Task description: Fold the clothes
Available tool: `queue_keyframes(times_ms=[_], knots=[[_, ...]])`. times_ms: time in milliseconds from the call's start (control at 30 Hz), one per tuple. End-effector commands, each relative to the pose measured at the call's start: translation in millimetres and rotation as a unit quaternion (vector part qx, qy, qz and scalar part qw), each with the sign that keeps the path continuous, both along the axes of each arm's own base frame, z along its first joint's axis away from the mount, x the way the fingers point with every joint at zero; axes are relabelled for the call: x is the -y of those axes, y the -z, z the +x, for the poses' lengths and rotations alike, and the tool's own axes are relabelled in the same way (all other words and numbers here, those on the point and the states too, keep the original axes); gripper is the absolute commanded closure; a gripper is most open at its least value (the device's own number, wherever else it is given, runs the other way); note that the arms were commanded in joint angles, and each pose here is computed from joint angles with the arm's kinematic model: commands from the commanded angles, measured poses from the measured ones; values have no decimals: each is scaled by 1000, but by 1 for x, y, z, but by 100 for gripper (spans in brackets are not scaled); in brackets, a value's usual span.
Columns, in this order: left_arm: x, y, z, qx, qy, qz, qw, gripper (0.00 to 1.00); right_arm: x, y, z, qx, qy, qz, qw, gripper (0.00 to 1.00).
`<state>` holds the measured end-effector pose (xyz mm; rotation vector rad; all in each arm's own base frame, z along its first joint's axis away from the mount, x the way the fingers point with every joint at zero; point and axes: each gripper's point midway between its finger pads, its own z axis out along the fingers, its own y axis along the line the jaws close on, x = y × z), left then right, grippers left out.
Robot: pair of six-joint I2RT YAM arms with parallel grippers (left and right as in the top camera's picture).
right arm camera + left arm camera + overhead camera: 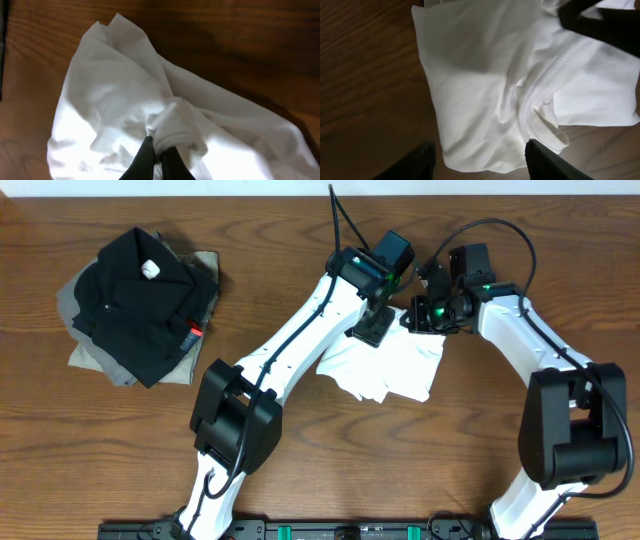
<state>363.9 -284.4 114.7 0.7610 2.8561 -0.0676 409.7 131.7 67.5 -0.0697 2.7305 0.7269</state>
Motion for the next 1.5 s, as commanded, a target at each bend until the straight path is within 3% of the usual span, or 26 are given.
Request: queue_keyframes(times_ms=[0,233,633,800,1000,1133,1200,1300,1367,1467], knots=[[-4,-22,6,23,-8,-13,1000,40,20,-50,8,67,17,-11,998,99],[-5,-23,10,28,-11,-17,999,39,51,-92,0,108,43,-31,993,99],[-5,-22,10,27,-11,-16,999,33,110,-36,-23,0,106,-165,981,96],[-5,-21,9,23,-11,-16,1000,30,149,-21,-37,-50,174,-238,954,94],[11,-16,-7,-20,3,-60,998,29,164,-8,-38,-72,200,-243,947,90],[17,-14,0,-7,4,-72,997,24,161,6,-36,-85,193,-236,949,85],[21,-15,5,0,5,-80,997,21,162,16,-37,-96,191,-241,947,76],[27,-15,4,-5,9,-95,995,21,171,21,-40,-110,211,-238,942,80],[33,-12,2,-16,14,-108,994,23,171,13,-38,-105,224,-205,947,79],[41,-4,1,-27,20,-120,992,50,163,-9,-31,-79,222,-129,963,78]])
